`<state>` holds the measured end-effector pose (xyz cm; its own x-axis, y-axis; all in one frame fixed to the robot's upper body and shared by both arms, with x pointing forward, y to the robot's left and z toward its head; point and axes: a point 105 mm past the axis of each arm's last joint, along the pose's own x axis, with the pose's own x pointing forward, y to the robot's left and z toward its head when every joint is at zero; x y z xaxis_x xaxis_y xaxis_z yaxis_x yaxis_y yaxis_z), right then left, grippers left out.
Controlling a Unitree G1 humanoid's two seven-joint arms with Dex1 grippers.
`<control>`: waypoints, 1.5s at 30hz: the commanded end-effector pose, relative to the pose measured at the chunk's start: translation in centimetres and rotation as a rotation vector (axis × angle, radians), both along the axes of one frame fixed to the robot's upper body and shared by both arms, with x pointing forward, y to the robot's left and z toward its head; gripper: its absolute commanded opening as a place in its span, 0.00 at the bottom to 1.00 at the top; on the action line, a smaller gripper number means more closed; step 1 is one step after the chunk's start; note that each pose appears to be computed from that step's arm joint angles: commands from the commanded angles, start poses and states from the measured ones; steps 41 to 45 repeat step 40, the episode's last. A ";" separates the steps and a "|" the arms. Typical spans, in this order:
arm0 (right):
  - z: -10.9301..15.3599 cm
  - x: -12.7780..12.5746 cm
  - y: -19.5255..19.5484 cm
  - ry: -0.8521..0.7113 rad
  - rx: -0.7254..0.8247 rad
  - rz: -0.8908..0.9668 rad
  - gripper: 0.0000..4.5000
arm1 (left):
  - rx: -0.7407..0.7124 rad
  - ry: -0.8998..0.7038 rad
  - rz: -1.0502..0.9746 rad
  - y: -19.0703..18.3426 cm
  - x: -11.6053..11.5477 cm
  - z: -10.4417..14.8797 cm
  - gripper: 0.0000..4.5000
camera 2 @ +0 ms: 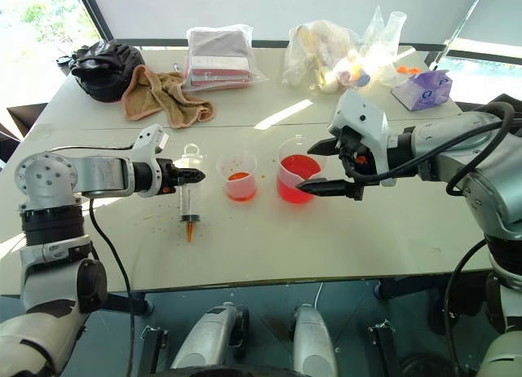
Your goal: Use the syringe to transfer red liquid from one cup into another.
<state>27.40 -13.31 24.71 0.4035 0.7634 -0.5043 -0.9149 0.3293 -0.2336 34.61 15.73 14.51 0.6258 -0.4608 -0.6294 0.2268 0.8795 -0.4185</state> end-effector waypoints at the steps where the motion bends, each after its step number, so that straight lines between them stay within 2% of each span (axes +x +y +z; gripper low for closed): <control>1: 0.4 -0.4 0.0 -0.034 -0.016 0.009 0.87 | 0.032 0.057 -0.007 0.2 -0.5 -1.4 0.69; 5: 0.3 -0.3 0.1 -0.034 -0.018 0.009 0.87 | 0.036 0.065 0.013 0.5 -0.5 -1.5 0.99; 9: 0.3 -0.2 0.2 -0.038 -0.020 0.009 0.87 | 0.027 0.038 0.038 0.8 -0.2 -0.8 0.99; 12: 0.3 -0.1 0.2 -0.040 -0.022 0.012 0.87 | -0.018 -0.115 0.068 1.1 0.7 2.4 0.99; 15: 0.3 0.2 0.2 -0.045 -0.027 0.016 0.87 | -0.039 -0.256 0.002 0.7 0.4 5.4 0.99; 21: 0.3 0.5 -0.1 -0.054 -0.051 0.053 0.87 | 0.041 -0.456 -0.098 1.5 -1.1 8.3 0.99; 23: 0.2 0.7 -0.3 -0.053 -0.070 0.064 0.87 | 0.143 -0.576 -0.130 2.1 -2.1 9.5 0.99; 26: 0.2 1.0 -0.5 -0.054 -0.094 0.083 0.87 | 0.192 -0.614 -0.263 2.5 -4.1 9.8 0.99; 30: 0.2 1.4 -0.7 -0.060 -0.109 0.099 0.87 | 0.195 -0.640 -0.386 3.2 -5.6 10.5 0.99; 32: 0.3 1.4 -0.4 -0.058 -0.098 0.123 0.87 | 0.244 -0.642 -0.441 3.5 -6.0 10.1 0.99; 36: 0.4 1.5 -0.1 -0.064 -0.077 0.135 0.87 | 0.228 -0.620 -0.441 4.2 -6.2 9.6 0.99; 40: 0.3 1.6 -0.1 -0.062 -0.074 0.137 0.87 | 0.213 -0.604 -0.480 4.5 -7.3 9.4 0.99; 45: 0.3 1.6 -0.1 -0.062 -0.074 0.137 0.87 | 0.213 -0.604 -0.480 4.5 -7.3 9.4 0.99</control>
